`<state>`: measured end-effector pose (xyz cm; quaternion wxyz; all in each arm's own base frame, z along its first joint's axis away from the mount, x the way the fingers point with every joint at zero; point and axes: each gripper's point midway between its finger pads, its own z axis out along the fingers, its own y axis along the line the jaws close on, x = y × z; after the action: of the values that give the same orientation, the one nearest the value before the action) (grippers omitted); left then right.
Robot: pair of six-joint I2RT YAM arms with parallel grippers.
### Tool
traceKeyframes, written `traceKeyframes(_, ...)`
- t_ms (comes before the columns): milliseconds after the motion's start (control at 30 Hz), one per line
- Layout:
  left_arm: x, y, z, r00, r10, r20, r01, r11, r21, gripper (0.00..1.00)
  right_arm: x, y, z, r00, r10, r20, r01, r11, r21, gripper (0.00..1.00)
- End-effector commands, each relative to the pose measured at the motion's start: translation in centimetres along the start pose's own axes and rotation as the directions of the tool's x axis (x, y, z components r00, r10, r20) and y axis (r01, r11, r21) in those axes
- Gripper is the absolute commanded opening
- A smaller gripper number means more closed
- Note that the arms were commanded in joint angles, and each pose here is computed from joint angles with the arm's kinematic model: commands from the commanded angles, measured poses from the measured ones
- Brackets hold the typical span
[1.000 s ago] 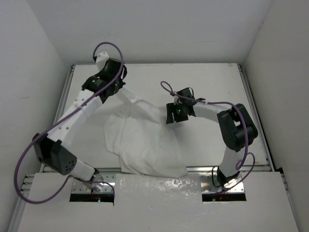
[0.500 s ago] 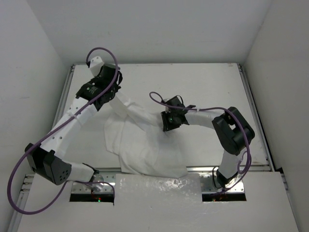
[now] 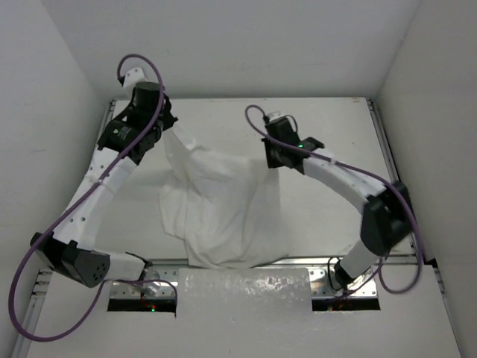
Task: Fold and stack the t-shirts
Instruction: Flatten out the tshirt
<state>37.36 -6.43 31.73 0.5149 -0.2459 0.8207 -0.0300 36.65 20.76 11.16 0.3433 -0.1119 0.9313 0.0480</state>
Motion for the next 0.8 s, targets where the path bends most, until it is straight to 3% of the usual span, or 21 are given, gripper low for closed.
traceKeyframes(0,-10.1,-3.2,-8.8,0.971,-0.085,0.223,0.023,0.963,0.268,0.00,-6.5,-4.2,-9.8,0.959,0.036,0.282,-0.065,0.993,0.096,0.00)
traceKeyframes(133,-12.2,-3.5,-15.4,0.948,-0.122,0.293,-0.023,0.894,0.448,0.00,-5.9,-4.7,-16.5,0.913,0.078,0.402,-0.089,0.996,0.010,0.00)
traceKeyframes(167,-12.3,-3.4,-16.7,0.943,-0.138,0.304,-0.028,0.875,0.484,0.00,-6.0,-5.0,-19.3,0.878,0.106,0.466,-0.105,0.994,-0.029,0.00)
traceKeyframes(200,-12.9,-3.0,-19.6,0.926,-0.180,0.333,-0.037,0.833,0.552,0.00,-5.6,-5.1,-20.2,0.868,0.113,0.484,-0.103,0.994,-0.048,0.00)
traceKeyframes(367,-12.2,-2.3,-25.6,0.910,-0.225,0.349,-0.091,0.713,0.696,0.00,-3.1,-6.0,-24.3,0.814,0.150,0.561,-0.105,0.988,-0.112,0.00)
traceKeyframes(500,-13.2,-1.3,-29.1,0.875,-0.285,0.392,-0.114,0.666,0.738,0.00,-1.9,-7.2,-27.4,0.761,0.181,0.622,-0.124,0.983,-0.135,0.00)
traceKeyframes(633,-14.0,-0.9,-29.4,0.859,-0.314,0.405,-0.098,0.675,0.731,0.00,-1.6,-7.8,-27.4,0.760,0.160,0.631,-0.121,0.987,-0.104,0.00)
traceKeyframes(767,-14.2,-3.6,-21.5,0.908,-0.273,0.316,0.024,0.790,0.613,0.00,-4.3,-8.5,-25.6,0.781,0.105,0.616,-0.139,0.990,0.008,0.00)
